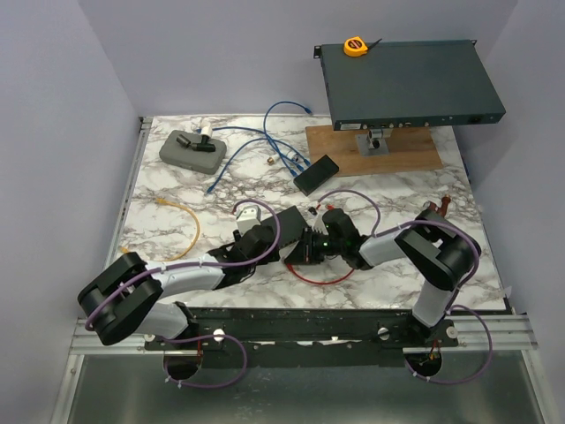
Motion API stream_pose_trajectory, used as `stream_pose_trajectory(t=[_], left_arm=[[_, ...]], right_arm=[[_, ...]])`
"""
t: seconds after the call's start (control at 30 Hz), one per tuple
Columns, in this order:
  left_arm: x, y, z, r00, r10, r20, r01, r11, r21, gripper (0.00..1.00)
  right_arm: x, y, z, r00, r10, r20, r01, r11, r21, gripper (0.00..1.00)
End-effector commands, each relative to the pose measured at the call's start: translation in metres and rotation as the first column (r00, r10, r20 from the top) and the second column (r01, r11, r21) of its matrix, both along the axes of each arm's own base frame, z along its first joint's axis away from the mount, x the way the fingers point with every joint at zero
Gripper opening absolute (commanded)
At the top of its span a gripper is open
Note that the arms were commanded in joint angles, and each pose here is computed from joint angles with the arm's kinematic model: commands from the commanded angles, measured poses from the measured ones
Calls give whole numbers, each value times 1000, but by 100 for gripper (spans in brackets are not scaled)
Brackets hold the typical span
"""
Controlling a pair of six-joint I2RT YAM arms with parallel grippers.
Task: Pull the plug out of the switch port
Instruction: Pull the connector from the switch port, then pick up the connector from the center of the board.
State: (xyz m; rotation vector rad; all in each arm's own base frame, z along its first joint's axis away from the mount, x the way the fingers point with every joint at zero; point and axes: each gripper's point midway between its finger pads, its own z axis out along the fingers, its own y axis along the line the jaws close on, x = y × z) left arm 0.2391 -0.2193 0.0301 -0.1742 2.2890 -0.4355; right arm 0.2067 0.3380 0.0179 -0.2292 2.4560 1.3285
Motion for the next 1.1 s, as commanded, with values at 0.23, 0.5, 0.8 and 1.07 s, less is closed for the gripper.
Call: stream_pose_trajectory(t=[0.23, 0.5, 0.8, 1.07], left_arm=[[-23, 8, 2, 998, -40, -54, 38, 998, -41, 63], [-23, 26, 52, 998, 23, 51, -15, 990, -141, 64], [-39, 57, 82, 987, 83, 135, -41, 956, -289, 66], [-50, 69, 73, 988, 96, 123, -56, 954, -295, 66]], right_arm=[[3, -37, -4, 997, -56, 59, 68, 970, -235, 61], [-9, -62, 36, 951, 62, 303, 73, 907, -415, 62], [-31, -55, 32, 882, 215, 418, 83, 804, -589, 60], [-37, -49, 8, 873, 267, 407, 68, 761, -645, 56]])
